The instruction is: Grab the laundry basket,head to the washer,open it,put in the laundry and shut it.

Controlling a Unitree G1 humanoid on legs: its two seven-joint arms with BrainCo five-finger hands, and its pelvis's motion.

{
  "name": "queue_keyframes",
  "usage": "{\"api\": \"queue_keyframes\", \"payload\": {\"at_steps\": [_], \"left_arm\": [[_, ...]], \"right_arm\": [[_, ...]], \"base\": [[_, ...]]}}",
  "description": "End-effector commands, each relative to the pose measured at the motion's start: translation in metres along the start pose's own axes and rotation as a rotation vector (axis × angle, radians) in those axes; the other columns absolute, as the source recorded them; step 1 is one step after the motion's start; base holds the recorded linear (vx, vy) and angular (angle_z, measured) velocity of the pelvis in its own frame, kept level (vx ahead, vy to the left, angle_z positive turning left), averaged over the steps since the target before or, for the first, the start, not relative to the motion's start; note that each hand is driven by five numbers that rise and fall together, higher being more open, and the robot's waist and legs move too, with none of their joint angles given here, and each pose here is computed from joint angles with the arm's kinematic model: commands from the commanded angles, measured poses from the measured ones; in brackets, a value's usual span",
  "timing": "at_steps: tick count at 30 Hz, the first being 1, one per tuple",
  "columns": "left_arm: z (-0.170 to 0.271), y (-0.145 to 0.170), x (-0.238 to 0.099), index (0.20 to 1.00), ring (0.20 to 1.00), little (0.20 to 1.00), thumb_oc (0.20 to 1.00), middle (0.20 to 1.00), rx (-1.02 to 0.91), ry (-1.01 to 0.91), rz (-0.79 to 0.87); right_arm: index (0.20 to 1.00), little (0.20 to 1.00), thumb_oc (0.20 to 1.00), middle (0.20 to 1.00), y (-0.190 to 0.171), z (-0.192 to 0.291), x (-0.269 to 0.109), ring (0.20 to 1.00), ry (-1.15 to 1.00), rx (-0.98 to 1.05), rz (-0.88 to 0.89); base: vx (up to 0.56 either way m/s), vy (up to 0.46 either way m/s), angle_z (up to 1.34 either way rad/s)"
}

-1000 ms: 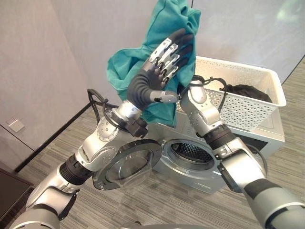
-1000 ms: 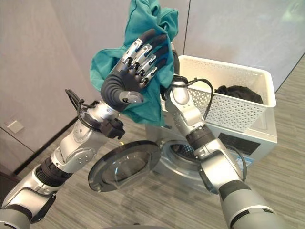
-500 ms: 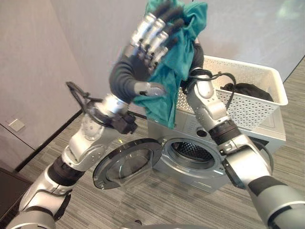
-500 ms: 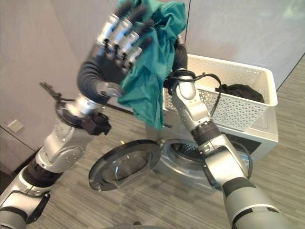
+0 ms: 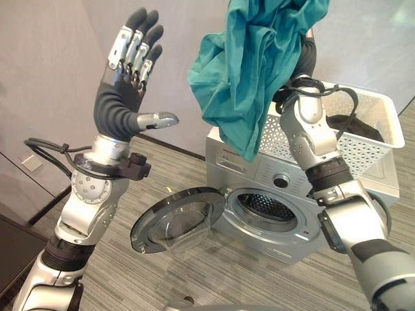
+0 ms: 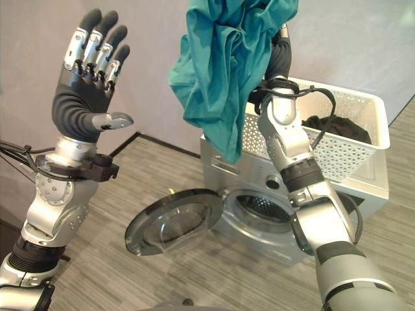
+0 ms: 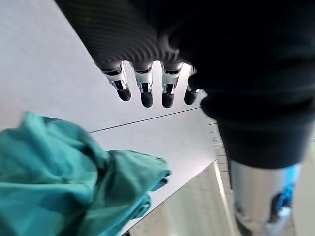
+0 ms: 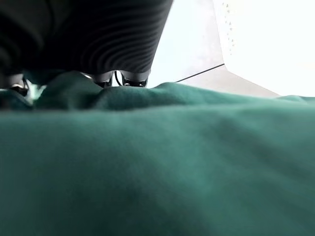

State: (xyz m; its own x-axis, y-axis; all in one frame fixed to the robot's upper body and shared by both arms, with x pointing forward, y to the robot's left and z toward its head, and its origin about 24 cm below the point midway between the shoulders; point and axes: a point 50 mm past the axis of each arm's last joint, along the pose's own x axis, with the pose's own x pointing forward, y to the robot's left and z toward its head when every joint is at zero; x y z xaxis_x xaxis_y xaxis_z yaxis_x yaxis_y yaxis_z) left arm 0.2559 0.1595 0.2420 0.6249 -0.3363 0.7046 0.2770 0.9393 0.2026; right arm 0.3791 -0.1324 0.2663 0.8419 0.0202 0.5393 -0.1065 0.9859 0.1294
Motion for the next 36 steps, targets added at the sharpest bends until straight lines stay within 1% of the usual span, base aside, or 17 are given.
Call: {"api": "queue_keyframes", "payload": {"at_steps": [1, 10, 12, 20, 27, 32, 36], "left_arm": [[0.003, 0.004, 0.008, 1.0, 1.0, 1.0, 1.0, 1.0, 0.093, -0.009, -0.024], [-0.016, 0.008, 0.021, 1.0, 1.0, 1.0, 1.0, 1.0, 0.157, 0.044, 0.03], [-0.018, 0.007, 0.029, 1.0, 1.0, 1.0, 1.0, 1.0, 0.17, 0.039, 0.032], [-0.025, 0.008, 0.035, 1.0, 1.0, 1.0, 1.0, 1.0, 0.206, 0.065, 0.04], [-0.035, 0.004, 0.036, 1.0, 1.0, 1.0, 1.0, 1.0, 0.157, 0.112, 0.025], [-0.043, 0.003, 0.036, 1.0, 1.0, 1.0, 1.0, 1.0, 0.138, 0.145, 0.022], [-0.044, 0.002, 0.037, 1.0, 1.0, 1.0, 1.0, 1.0, 0.123, 0.152, 0.018]], "right_arm": [[0.2, 0.2, 0.2, 0.2, 0.024, 0.053, 0.015, 0.2, -0.22, 0.084, 0.077], [0.2, 0.2, 0.2, 0.2, 0.05, 0.048, 0.008, 0.2, -0.182, 0.181, 0.183], [0.2, 0.2, 0.2, 0.2, 0.057, 0.046, 0.007, 0.2, -0.166, 0.188, 0.211], [0.2, 0.2, 0.2, 0.2, 0.071, 0.041, 0.004, 0.2, -0.124, 0.233, 0.271], [0.2, 0.2, 0.2, 0.2, 0.084, 0.04, 0.002, 0.2, -0.105, 0.252, 0.339], [0.2, 0.2, 0.2, 0.2, 0.1, 0.04, -0.004, 0.2, -0.092, 0.264, 0.44], [0.2, 0.2, 0.2, 0.2, 0.105, 0.039, -0.005, 0.2, -0.083, 0.253, 0.467]], "base": [[0.0, 0.0, 0.0], [0.0, -0.003, -0.01], [0.01, -0.017, -0.07], [0.0, -0.008, -0.07], [0.0, 0.0, 0.0], [0.0, 0.0, 0.0], [0.01, -0.013, -0.04]]}}
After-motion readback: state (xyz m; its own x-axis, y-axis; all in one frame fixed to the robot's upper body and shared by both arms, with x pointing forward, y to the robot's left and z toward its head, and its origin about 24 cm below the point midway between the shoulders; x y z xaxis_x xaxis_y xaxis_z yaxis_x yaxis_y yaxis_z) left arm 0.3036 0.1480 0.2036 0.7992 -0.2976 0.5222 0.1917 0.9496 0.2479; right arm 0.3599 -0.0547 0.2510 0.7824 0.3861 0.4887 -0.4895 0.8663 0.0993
